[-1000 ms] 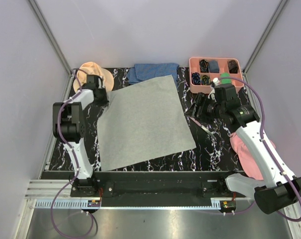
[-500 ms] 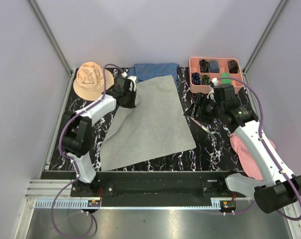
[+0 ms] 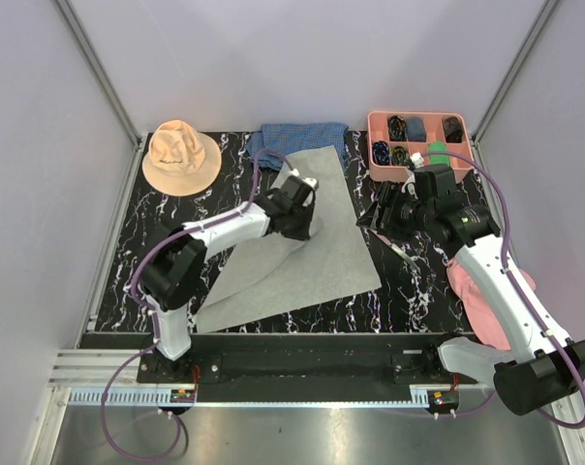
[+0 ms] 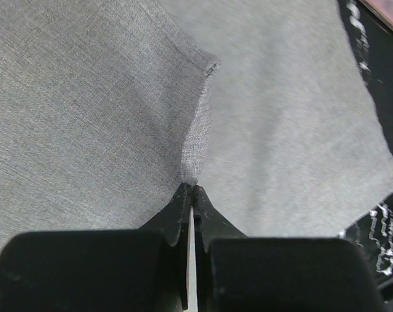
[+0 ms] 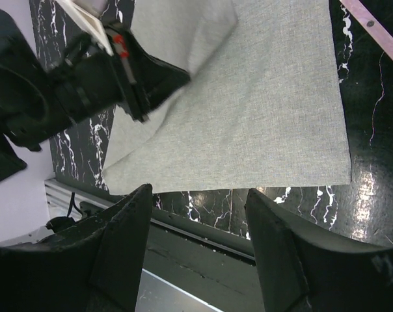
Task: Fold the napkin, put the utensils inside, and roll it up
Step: Fold the napkin
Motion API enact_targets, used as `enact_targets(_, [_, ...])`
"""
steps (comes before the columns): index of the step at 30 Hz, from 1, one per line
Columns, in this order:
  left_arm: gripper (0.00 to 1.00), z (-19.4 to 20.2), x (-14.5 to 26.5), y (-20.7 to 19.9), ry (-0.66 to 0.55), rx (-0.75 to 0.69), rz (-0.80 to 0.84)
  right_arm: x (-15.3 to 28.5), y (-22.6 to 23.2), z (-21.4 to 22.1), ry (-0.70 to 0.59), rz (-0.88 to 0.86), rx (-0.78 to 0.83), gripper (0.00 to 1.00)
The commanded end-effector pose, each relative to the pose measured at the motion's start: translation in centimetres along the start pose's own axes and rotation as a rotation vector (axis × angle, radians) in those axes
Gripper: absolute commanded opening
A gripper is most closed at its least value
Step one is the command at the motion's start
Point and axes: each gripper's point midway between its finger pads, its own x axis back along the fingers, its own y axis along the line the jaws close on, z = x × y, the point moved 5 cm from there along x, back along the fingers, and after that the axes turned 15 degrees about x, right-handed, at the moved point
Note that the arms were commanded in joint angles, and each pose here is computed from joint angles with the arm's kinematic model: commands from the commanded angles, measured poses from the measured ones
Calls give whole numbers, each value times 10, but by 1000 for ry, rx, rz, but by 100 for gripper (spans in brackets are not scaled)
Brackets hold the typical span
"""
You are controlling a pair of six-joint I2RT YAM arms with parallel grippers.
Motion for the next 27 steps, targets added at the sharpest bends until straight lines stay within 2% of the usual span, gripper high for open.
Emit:
enact_targets(1, [0, 10, -1, -51, -33, 8, 97, 7, 7, -7, -41, -50, 33, 68])
enact_targets(12, [0, 59, -16, -105, 15, -30, 184, 9, 8, -4, -42, -63, 32, 68])
enact_targets(27, [0, 89, -22, -133, 54, -68, 241, 14, 11, -2, -50, -78, 22, 68])
